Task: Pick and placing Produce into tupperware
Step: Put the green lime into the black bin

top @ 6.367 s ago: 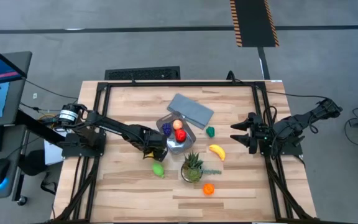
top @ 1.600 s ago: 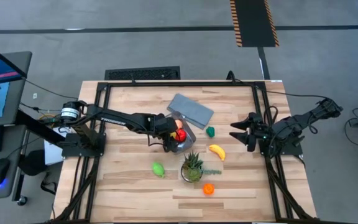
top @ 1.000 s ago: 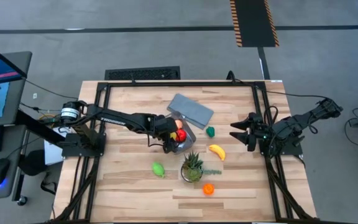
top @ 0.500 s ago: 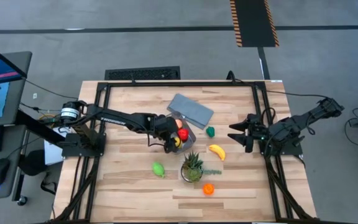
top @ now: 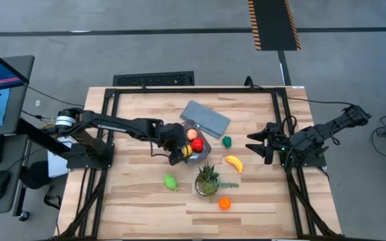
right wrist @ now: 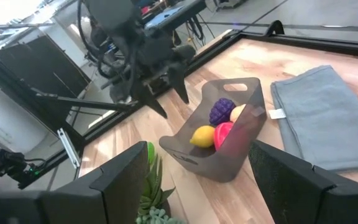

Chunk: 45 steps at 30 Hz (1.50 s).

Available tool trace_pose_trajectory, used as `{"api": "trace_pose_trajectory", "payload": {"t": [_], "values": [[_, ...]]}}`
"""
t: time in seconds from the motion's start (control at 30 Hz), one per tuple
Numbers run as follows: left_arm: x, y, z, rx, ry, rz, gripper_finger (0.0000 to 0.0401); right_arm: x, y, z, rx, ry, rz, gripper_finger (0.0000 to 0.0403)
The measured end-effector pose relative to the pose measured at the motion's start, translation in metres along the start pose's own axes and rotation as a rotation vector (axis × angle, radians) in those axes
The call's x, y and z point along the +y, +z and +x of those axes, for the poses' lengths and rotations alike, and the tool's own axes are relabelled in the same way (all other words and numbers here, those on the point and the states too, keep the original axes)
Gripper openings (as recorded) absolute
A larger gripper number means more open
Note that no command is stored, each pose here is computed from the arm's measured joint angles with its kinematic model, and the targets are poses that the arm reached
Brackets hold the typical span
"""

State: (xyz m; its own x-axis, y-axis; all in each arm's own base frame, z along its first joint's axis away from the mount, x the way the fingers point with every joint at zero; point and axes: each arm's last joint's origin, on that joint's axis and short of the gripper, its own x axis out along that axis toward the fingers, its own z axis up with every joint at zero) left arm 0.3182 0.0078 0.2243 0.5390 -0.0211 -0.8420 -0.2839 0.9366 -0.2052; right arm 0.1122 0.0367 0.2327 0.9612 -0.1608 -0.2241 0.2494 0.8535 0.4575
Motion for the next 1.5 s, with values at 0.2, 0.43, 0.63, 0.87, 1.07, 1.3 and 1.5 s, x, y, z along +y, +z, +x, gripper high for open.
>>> {"api": "trace_pose_trajectory", "payload": {"t": [0.2, 0.43, 0.63, 0.87, 1.07, 1.3, 1.5], "values": [[-0.002, -0.001, -0.037, -0.067, -0.007, 0.045, 0.0242, 0.000, 0.001, 0.000, -0.008, 0.000, 0.004, 0.0301], [-0.013, -0.014, -0.058, -0.032, -0.027, 0.093, 0.0242, 0.000, 0.001, 0.000, -0.012, 0.000, 0.014, 0.0301], [-0.030, -0.029, -0.058, 0.065, -0.084, 0.151, 0.0242, 0.000, 0.002, 0.000, -0.026, -0.010, 0.018, 0.0301], [-0.043, -0.041, -0.059, 0.122, -0.101, 0.202, 0.0242, 0.000, 0.003, 0.000, -0.051, -0.036, 0.029, 0.0301], [-0.056, -0.048, -0.060, 0.111, -0.107, 0.346, 0.0242, -0.003, 0.005, 0.002, -0.066, -0.063, 0.047, 0.0301], [-0.069, -0.051, -0.055, 0.068, -0.131, 0.560, 0.0242, -0.006, 0.007, 0.003, -0.080, -0.090, 0.053, 0.0301], [-0.072, -0.061, -0.023, 0.155, -0.184, 0.575, 0.0242, -0.006, 0.006, 0.004, -0.073, -0.092, 0.051, 0.0301]]}}
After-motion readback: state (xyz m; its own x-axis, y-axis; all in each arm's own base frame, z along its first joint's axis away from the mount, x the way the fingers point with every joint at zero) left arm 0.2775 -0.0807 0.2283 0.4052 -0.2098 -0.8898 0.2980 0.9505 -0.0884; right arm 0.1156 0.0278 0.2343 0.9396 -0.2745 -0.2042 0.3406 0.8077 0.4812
